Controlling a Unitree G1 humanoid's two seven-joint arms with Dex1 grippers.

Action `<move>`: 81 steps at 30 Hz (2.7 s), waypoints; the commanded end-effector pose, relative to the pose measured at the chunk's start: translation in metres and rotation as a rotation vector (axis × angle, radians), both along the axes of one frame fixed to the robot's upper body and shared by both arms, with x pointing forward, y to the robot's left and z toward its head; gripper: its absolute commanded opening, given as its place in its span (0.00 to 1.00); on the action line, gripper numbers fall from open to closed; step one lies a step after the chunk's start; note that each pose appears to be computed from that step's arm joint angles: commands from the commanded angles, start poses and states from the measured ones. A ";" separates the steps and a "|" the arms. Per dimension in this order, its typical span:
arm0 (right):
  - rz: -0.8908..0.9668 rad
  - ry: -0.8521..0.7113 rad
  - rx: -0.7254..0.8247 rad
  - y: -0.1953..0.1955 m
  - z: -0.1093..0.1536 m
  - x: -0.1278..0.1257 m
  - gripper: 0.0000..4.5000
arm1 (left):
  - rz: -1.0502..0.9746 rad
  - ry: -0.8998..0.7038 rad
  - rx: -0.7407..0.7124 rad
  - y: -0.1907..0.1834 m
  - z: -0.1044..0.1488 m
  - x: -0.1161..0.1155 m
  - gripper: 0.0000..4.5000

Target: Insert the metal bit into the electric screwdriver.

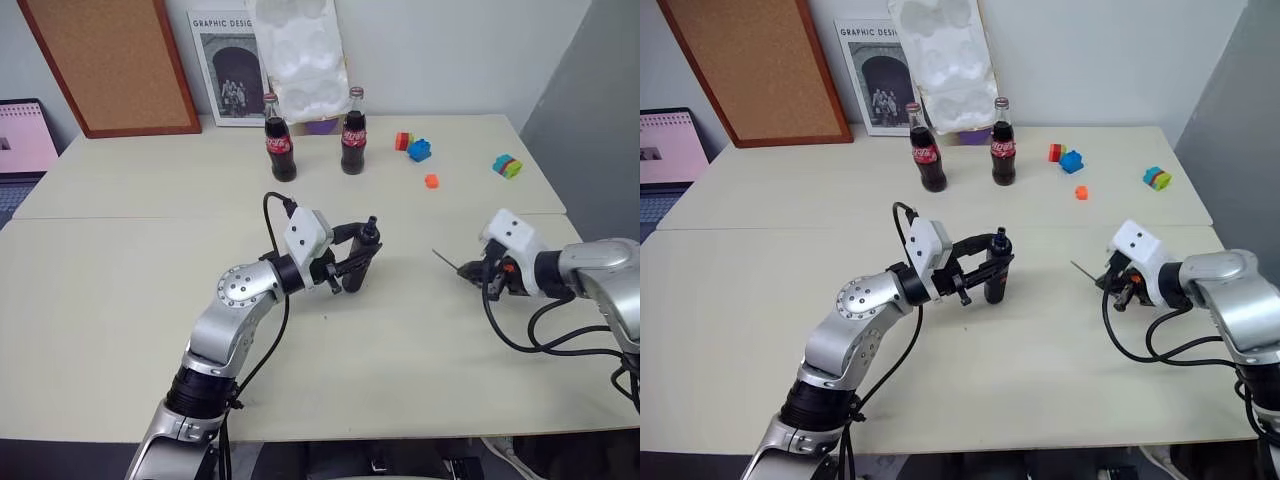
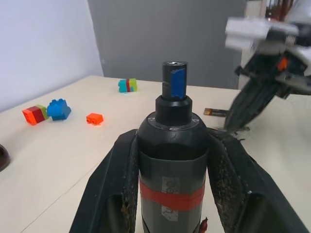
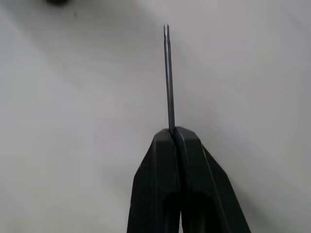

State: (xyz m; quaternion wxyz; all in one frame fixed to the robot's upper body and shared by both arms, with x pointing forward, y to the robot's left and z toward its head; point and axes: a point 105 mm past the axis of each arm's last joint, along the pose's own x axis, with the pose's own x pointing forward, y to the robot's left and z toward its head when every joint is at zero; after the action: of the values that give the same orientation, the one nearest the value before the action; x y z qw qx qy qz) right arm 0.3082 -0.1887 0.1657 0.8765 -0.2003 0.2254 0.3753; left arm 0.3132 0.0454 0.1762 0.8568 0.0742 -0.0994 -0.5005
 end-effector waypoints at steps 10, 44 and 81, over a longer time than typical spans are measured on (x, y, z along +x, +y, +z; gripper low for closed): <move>0.007 -0.303 0.533 0.055 0.070 -0.024 0.00 | -0.046 -0.027 -0.038 -0.009 0.023 -0.003 0.36; 0.451 -0.485 0.872 0.089 0.105 -0.059 0.00 | -0.330 0.032 0.048 -0.006 -0.010 -0.029 0.36; 0.574 -0.458 0.837 0.107 0.076 -0.053 0.00 | -0.287 0.010 0.067 0.004 -0.008 -0.025 0.36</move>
State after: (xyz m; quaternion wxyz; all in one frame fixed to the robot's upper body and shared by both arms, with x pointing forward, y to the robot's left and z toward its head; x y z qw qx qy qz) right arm 0.2620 -0.0819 0.2346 0.7761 0.0456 -0.1835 0.6016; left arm 0.2845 0.0426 0.1701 0.7645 0.0676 -0.0954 -0.6339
